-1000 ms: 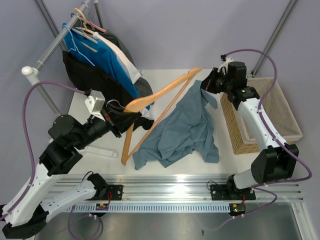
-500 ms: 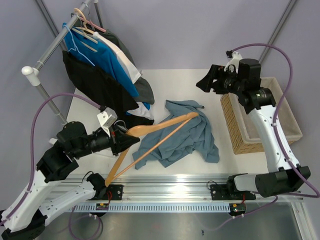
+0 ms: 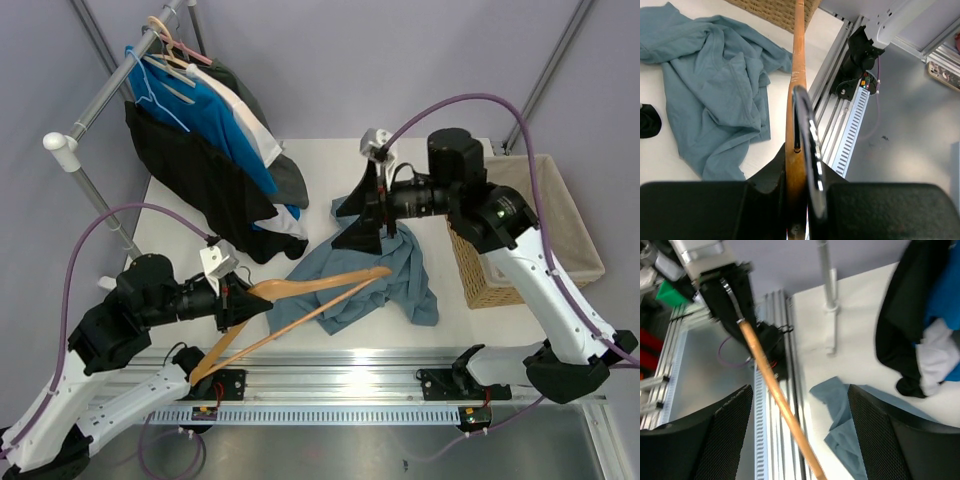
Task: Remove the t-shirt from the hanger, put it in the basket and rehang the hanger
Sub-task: Place the hanger at the clothesline.
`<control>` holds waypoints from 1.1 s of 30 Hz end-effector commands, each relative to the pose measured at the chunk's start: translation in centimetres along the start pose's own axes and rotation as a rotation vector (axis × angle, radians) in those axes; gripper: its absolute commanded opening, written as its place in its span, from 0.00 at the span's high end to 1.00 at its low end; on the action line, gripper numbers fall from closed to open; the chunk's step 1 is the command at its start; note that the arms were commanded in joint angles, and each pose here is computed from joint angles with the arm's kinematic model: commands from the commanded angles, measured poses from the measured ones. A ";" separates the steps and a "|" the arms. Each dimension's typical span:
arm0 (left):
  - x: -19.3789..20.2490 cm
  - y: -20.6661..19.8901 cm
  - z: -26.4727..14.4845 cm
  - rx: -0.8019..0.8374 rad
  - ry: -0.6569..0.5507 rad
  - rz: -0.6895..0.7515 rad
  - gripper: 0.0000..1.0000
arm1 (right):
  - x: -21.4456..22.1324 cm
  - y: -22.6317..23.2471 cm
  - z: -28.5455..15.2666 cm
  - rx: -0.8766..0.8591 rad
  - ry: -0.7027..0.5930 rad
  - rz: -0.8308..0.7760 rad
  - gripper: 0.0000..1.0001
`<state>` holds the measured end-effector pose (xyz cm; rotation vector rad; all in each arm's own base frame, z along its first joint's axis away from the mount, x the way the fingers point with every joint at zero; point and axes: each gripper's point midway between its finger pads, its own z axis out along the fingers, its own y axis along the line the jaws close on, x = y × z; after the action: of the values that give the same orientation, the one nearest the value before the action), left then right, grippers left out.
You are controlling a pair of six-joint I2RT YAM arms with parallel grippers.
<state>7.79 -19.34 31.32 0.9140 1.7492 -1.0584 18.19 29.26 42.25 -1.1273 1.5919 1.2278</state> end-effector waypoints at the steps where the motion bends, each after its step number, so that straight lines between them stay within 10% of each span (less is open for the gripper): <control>1: -0.1 -0.5 0.5 0.051 -0.003 0.038 1.00 | 3.2 2.1 1.0 -0.082 0.113 -0.081 0.16; 14: -2.0 -0.9 -0.1 0.045 -0.047 0.057 1.00 | 13.6 3.7 4.5 -0.131 0.354 -0.129 0.24; 23: -4.0 -2.0 -1.0 0.065 -0.101 0.068 1.00 | 14.0 4.6 5.2 -0.181 0.315 -0.114 0.74; 24: -4.1 -1.9 -1.0 0.061 -0.103 0.065 1.00 | 14.0 4.7 5.2 -0.180 0.304 -0.113 0.96; 29: -5.3 -2.1 -1.3 0.053 -0.125 0.075 1.00 | 14.2 4.0 5.4 -0.136 0.294 -0.100 1.00; 33: -7.1 -1.1 -2.4 -0.041 -0.189 0.078 0.47 | 12.9 3.8 4.8 -0.088 0.252 -0.117 1.00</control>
<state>7.35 -19.23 33.13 0.9434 1.7356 -1.0621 9.95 32.44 28.73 -1.5631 1.6388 1.2015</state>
